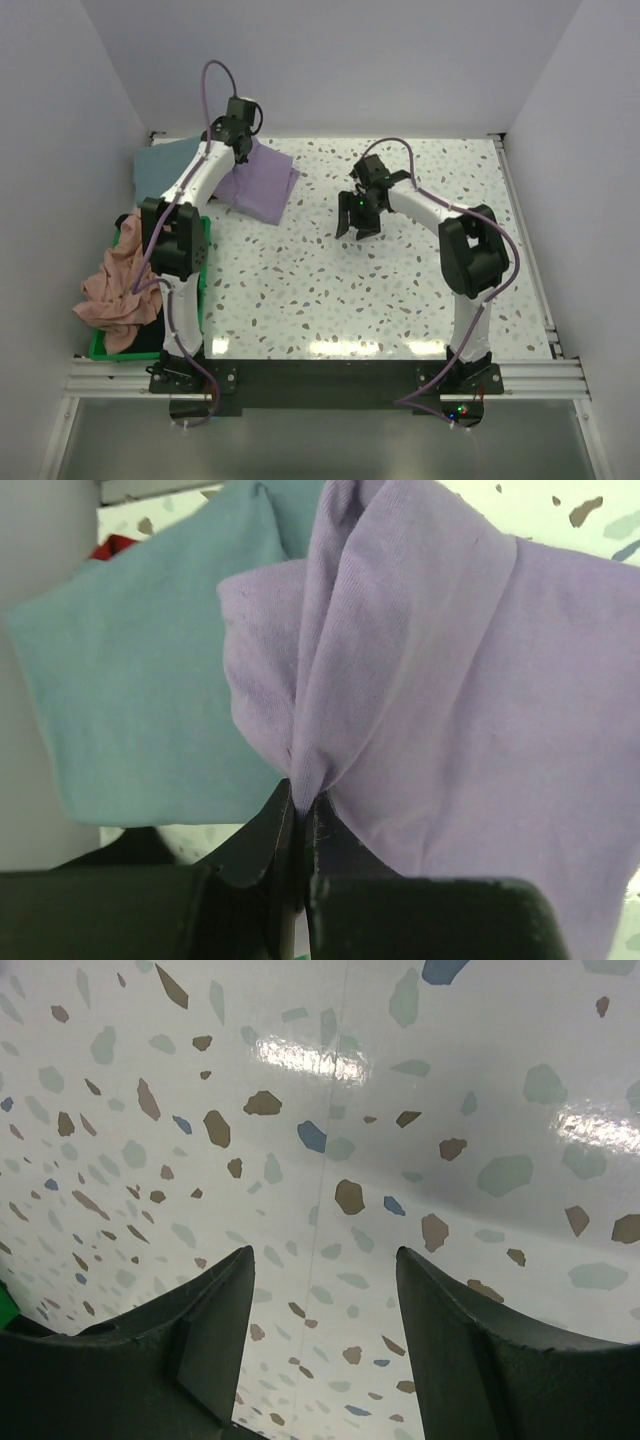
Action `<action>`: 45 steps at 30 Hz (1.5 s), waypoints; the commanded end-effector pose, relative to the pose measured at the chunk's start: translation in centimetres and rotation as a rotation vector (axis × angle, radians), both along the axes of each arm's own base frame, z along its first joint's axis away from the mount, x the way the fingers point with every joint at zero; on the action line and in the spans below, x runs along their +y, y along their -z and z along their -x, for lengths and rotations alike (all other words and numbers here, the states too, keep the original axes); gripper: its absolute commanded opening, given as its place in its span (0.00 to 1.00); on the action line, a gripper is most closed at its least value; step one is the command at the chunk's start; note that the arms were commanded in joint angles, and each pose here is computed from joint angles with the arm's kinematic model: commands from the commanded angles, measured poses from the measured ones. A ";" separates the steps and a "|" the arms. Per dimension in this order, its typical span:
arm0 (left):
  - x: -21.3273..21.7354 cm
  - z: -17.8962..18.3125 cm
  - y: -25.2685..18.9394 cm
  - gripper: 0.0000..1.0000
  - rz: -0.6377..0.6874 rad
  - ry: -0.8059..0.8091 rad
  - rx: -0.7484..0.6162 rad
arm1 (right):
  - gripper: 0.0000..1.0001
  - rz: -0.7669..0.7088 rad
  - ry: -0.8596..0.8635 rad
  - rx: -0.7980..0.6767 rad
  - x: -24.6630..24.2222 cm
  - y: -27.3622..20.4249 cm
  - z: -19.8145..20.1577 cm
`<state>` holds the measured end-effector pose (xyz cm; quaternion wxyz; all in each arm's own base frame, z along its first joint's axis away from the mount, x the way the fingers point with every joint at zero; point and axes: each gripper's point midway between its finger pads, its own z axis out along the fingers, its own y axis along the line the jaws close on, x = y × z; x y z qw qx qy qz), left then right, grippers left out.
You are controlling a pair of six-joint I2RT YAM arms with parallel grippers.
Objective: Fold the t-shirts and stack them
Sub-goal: Neatly place the folded tshirt to the corner
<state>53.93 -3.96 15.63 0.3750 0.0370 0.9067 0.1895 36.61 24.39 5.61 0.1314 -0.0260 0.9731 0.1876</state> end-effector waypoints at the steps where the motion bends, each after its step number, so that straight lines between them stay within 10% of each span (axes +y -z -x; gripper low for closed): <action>1: 1.4 -1.5 -5.4 0.00 -0.068 0.000 -0.100 | 0.62 -0.016 -0.006 -0.045 -0.4 -2.2 0.3; 28: 5.5 -1.7 -18.2 0.00 -0.035 0.036 -0.338 | 0.62 -0.019 0.021 -0.015 -1.7 -1.9 3.3; 45: 8.7 -0.9 -17.1 0.00 0.031 0.003 -0.323 | 0.62 -0.038 0.032 -0.009 -1.8 -2.0 4.3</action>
